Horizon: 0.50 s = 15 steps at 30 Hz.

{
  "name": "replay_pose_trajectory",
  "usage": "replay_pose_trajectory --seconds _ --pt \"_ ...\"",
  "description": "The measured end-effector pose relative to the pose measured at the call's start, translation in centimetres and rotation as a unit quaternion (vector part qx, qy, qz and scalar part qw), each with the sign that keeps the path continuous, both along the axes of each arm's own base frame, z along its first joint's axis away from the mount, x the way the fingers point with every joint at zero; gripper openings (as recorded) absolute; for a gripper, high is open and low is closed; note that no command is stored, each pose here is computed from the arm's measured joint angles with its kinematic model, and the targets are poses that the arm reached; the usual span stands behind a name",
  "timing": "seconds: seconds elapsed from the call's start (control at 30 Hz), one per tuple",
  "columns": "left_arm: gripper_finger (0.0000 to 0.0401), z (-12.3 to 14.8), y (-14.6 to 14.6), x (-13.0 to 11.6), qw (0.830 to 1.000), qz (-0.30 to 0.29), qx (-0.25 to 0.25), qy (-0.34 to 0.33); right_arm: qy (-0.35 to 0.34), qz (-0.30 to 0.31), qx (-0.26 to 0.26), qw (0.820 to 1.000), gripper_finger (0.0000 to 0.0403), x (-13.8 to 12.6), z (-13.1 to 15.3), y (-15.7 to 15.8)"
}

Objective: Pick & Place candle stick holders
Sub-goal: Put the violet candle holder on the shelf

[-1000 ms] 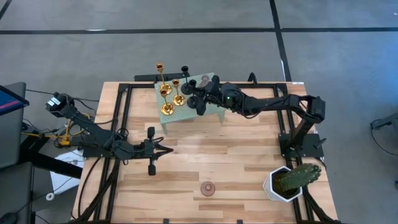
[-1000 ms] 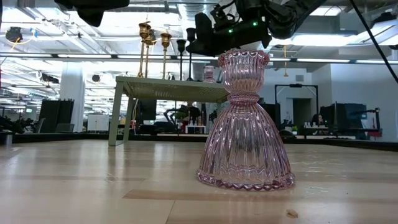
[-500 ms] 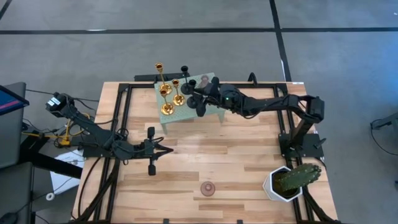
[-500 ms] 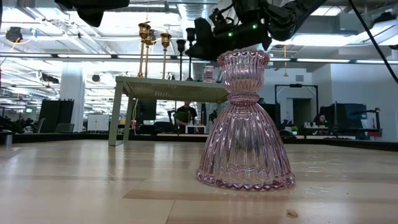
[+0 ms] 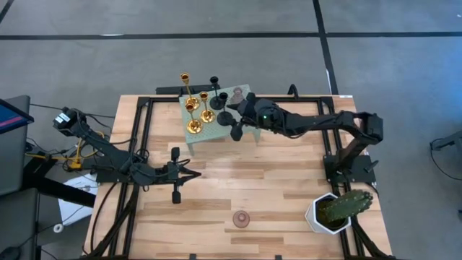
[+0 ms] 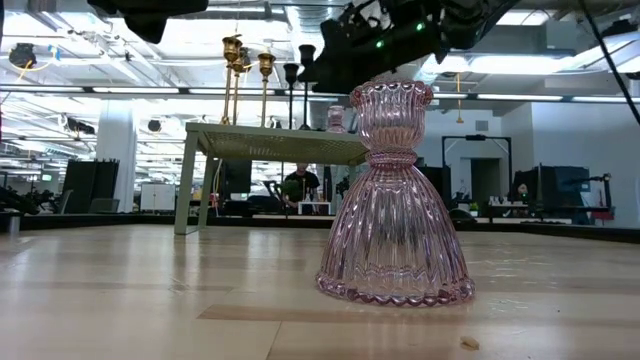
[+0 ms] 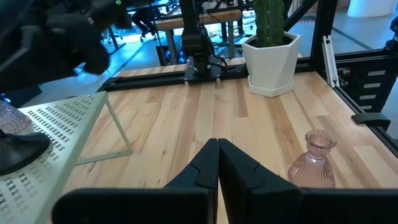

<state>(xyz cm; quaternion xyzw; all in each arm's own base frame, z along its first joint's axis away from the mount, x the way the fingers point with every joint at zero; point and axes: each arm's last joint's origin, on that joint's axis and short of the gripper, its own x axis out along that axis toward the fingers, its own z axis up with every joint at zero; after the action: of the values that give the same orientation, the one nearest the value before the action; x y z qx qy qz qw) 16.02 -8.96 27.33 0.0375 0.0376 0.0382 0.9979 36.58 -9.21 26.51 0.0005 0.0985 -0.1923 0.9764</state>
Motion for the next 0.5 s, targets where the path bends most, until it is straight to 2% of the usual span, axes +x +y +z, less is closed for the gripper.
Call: replay_pose_trajectory --seconds 0.17,0.5 --pt "0.0007 0.0 0.0 0.0 1.0 0.0 0.002 0.0 0.009 0.018 0.004 1.0 0.0248 -1.4 2.0 1.7" --pt "0.0008 -0.1 0.0 0.0 1.0 0.0 0.004 0.004 0.005 0.072 0.004 0.997 0.0228 -3.8 5.4 5.9"
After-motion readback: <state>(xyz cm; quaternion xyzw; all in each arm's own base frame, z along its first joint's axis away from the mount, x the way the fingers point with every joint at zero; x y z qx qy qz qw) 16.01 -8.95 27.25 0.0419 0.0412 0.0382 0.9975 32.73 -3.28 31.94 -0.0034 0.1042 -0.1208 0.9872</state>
